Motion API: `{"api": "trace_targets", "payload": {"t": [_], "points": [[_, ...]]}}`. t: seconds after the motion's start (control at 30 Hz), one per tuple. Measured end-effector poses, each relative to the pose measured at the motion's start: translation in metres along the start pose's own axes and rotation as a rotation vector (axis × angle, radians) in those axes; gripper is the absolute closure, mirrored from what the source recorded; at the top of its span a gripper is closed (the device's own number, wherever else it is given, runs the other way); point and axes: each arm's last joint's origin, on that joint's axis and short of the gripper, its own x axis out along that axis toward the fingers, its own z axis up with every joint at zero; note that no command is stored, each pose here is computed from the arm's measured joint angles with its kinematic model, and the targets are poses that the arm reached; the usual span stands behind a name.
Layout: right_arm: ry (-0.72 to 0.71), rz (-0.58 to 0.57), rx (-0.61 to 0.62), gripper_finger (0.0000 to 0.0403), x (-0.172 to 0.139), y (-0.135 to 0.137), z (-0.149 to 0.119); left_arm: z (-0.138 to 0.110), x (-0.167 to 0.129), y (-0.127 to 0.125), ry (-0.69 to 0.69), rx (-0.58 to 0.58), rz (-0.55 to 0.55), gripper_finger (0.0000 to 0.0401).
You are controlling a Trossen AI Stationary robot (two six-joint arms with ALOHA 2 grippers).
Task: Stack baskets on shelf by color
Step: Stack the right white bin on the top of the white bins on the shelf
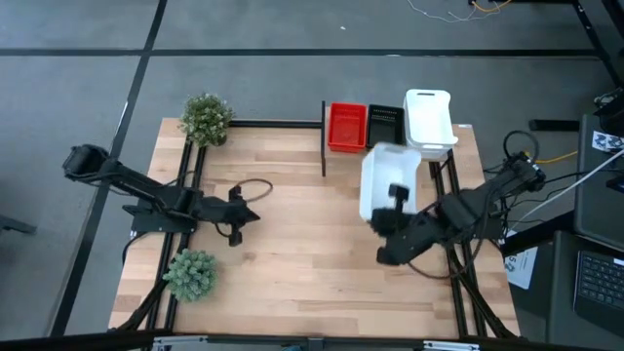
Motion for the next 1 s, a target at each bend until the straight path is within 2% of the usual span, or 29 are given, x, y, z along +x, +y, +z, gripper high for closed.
{"api": "trace_targets", "payload": {"t": [0.23, 0.37, 0.47, 0.7, 0.77, 0.9, 1.0], "points": [[0.063, -0.257, -0.071, 0.0403, -0.041, -0.068, 0.016, -0.023, -0.006, 0.026, -0.071, -0.014, 0.052, 0.0401], [0.052, -0.274, -0.101, 0.0403, -0.056, -0.112, 0.020, -0.027, -0.010, 0.029, -0.071, -0.010, 0.085, 0.0401], [0.116, -0.341, -0.024, 0.0403, -0.059, -0.151, 0.009, -0.026, -0.014, 0.028, -0.092, 0.035, 0.094, 0.0401], [0.169, -0.256, -0.064, 0.0403, -0.061, -0.204, -0.025, -0.021, -0.020, 0.023, -0.165, 0.061, 0.046, 0.0401], [0.176, -0.208, -0.077, 0.0403, -0.054, -0.214, -0.031, -0.019, -0.022, 0.022, -0.189, 0.062, 0.030, 0.0401], [0.217, -0.218, -0.058, 0.0403, -0.042, -0.238, -0.041, -0.015, -0.027, 0.019, -0.242, 0.089, -0.002, 0.0401], [0.260, -0.153, -0.027, 0.0403, -0.027, -0.256, -0.047, -0.015, -0.030, 0.018, -0.256, 0.101, -0.017, 0.0401]]}}
